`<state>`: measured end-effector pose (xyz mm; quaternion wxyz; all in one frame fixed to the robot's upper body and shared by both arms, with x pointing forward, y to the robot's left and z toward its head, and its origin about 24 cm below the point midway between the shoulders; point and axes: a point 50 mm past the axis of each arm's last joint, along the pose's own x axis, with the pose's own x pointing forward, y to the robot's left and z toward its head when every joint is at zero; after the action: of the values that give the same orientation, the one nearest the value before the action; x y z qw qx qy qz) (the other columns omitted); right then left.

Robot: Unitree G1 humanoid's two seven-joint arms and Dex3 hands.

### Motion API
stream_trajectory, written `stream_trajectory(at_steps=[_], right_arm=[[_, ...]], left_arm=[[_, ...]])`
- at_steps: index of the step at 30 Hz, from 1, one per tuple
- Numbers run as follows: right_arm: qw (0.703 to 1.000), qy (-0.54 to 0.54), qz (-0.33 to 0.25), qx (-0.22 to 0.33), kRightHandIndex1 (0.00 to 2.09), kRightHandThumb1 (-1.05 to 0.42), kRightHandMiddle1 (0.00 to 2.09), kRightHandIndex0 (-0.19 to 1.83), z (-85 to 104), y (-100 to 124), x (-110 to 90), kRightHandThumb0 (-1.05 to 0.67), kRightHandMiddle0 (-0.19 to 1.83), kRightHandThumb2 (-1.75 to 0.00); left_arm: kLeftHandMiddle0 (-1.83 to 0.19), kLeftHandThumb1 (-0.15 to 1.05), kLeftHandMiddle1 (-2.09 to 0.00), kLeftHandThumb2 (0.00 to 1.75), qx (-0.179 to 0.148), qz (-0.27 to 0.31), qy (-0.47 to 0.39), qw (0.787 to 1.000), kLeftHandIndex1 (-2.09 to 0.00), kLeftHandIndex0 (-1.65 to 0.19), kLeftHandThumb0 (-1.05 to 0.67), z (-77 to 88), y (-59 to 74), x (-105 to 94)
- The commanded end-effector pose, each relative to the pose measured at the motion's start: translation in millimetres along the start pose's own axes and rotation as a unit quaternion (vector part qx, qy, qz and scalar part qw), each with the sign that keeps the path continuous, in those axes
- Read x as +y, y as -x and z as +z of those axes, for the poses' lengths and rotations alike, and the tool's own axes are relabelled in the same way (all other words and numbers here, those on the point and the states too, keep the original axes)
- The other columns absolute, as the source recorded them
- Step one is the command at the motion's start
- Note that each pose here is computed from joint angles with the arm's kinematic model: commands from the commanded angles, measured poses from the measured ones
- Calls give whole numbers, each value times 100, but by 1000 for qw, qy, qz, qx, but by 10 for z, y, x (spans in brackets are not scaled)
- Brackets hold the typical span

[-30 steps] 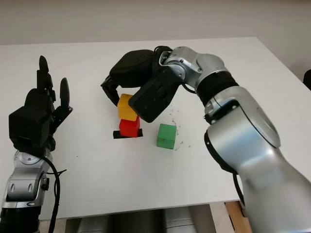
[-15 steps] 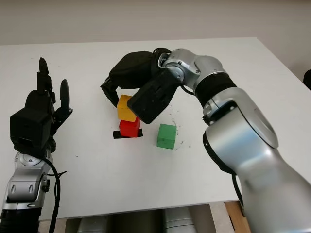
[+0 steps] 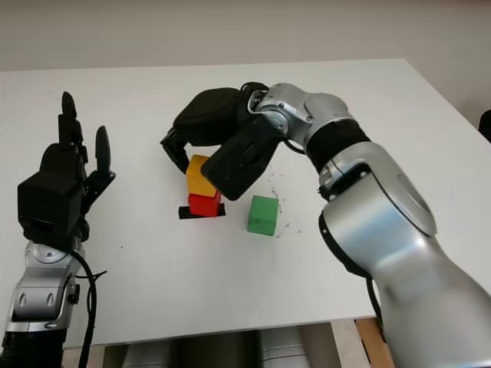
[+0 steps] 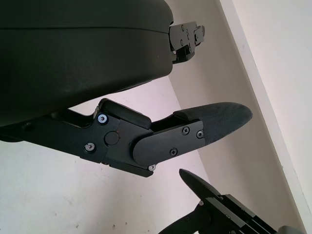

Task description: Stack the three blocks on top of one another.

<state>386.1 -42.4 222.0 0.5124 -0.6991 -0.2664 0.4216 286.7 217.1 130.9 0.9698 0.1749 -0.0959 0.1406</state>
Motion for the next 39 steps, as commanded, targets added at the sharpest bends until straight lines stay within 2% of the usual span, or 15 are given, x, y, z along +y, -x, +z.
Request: stream_trajectory(at_steps=[1, 13, 16, 20, 24, 35, 39], right_arm=[[1000, 2, 2, 2, 5, -92, 139, 28, 4, -9, -5, -41, 46, -5], [1000, 0, 7, 1, 5, -93, 139, 26, 3, -10, 22, -43, 45, -6], [1000, -8, 12, 4, 4, -92, 136, 24, -4, -11, 29, -47, 38, -5], [1000, -19, 15, 6, 4, -91, 116, 19, -9, -12, 44, -50, 32, -5], [1000, -23, 10, 4, 4, -90, 110, 17, -6, -12, 40, -52, 32, -5], [1000, -24, 1, 5, 3, -85, 56, 3, -9, -8, 17, -67, 14, -5], [1000, -19, 1, 5, 4, -85, 42, -2, -9, -6, -6, -69, 11, -5]], left_arm=[[17, 105, -5, 74, -10, 0, 0, 1000, -4, 17, -79, 32, 2, -7], [16, 105, -6, 74, -11, 2, -4, 1000, -5, 17, -79, 32, 7, -11], [16, 105, -6, 74, -9, 3, -2, 1000, -5, 16, -80, 32, 7, -12], [16, 105, -6, 73, -9, 4, -3, 1000, -5, 16, -80, 31, 3, -16], [15, 105, -6, 74, -8, 4, -7, 1000, -6, 16, -80, 29, 1, -22], [15, 105, -5, 74, -11, 6, -6, 1000, -5, 16, -80, 28, -17, -31], [15, 105, -5, 73, -11, 6, -3, 1000, -5, 16, -81, 25, -25, -33]])
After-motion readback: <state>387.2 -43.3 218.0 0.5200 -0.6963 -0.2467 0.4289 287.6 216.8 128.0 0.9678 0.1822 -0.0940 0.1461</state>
